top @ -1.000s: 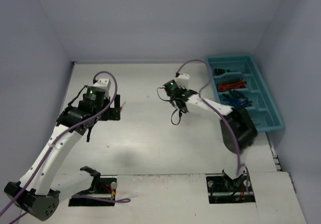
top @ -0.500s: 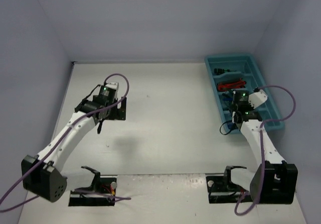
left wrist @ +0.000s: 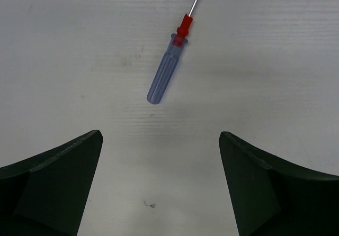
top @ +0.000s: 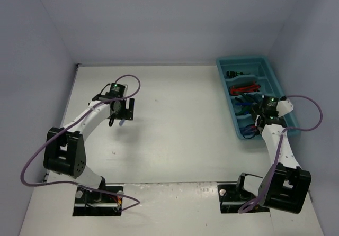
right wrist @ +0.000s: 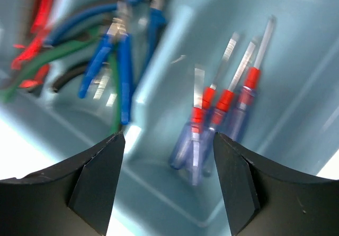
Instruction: Sort the tools into containers
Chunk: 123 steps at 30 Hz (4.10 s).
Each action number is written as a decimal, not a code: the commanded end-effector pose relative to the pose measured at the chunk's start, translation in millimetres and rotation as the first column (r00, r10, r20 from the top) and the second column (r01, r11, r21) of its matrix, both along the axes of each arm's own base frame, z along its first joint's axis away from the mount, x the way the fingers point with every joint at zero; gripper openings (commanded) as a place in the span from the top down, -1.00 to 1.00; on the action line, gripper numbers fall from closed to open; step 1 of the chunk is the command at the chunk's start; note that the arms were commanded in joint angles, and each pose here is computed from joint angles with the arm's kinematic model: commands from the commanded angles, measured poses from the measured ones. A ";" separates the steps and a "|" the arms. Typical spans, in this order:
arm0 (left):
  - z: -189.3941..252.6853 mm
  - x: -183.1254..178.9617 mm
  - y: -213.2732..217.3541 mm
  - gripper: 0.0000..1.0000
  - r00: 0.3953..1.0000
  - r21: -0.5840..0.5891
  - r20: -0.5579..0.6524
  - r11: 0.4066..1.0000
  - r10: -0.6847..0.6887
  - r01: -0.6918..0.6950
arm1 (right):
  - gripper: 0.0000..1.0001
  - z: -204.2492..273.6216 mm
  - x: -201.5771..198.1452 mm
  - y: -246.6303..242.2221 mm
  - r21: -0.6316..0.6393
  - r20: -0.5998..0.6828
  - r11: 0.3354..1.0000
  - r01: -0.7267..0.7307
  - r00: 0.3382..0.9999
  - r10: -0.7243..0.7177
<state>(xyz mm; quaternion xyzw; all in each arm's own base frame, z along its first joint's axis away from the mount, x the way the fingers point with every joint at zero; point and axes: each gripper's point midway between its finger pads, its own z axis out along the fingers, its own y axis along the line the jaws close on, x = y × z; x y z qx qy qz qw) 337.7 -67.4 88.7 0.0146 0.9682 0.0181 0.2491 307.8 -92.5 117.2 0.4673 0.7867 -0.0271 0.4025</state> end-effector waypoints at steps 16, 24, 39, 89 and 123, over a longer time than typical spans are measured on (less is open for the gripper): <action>-43.6 73.3 -28.7 0.12 0.991 -0.109 -0.061 0.987 -0.122 0.115 | -0.27 45.0 30.9 35.6 -0.060 0.112 0.975 -0.215 0.969 0.221; -16.5 64.4 -54.1 0.98 0.991 -0.189 -0.007 0.973 -0.136 0.132 | -0.24 65.1 53.8 80.8 -0.095 0.130 0.917 -0.388 0.908 0.398; 130.8 51.1 -160.8 1.00 0.974 -0.695 0.228 0.700 -0.001 0.163 | -0.24 124.2 43.0 369.2 -0.187 0.345 0.307 -0.933 0.230 0.910; 196.0 -19.1 -64.7 -0.52 0.886 -0.294 0.464 0.945 0.010 0.144 | 0.88 15.9 -25.5 -10.5 -0.086 -0.018 0.993 0.081 0.996 -0.083; 256.1 -82.5 5.6 -0.69 0.780 -0.135 0.624 0.989 0.036 0.062 | -1.00 207.6 -77.4 61.4 -0.419 0.371 0.852 -0.313 0.798 0.475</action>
